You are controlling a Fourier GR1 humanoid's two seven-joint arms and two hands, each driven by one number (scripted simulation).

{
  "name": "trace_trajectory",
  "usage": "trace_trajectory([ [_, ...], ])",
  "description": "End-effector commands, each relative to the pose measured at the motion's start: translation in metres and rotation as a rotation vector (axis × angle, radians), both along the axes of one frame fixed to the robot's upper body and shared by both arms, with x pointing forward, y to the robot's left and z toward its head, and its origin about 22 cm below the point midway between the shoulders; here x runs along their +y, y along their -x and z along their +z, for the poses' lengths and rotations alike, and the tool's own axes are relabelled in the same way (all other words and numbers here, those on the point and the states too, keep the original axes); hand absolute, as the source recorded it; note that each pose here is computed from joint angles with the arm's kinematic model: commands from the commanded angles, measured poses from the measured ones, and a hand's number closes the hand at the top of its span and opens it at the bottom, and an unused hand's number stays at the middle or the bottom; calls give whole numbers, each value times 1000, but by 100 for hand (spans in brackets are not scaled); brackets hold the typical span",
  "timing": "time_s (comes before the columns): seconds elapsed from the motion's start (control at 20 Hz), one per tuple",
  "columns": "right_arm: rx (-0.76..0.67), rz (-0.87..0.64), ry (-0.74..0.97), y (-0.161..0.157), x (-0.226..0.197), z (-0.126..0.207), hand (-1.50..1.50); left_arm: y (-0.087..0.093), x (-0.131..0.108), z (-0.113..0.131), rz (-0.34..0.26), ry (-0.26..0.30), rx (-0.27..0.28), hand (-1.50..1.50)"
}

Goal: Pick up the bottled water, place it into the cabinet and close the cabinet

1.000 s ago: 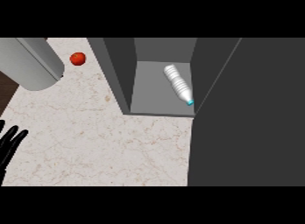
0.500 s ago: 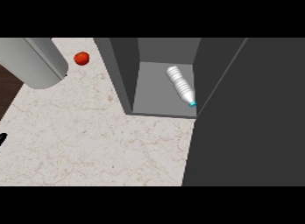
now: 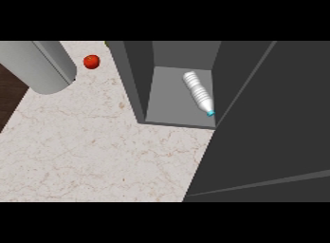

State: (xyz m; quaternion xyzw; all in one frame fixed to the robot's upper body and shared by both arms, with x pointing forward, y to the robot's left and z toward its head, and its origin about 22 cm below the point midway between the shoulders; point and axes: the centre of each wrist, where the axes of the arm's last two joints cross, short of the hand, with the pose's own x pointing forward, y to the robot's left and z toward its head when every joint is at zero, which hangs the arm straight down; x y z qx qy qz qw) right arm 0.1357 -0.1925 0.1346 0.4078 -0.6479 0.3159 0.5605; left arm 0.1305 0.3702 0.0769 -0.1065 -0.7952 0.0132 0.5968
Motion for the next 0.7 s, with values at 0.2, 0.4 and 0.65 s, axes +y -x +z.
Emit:
trace_trajectory([
  [0.2,-114,-17,-14,-4,45,34,150,4,20,7,-20,-8,-12,-150],
  [0.4,-85,-36,-36,-12,64,40,150,6,23,11,-18,-9,-29,-150],
  [0.65,-33,33,9,-25,95,40,150,10,33,14,-47,-6,-27,-150],
])
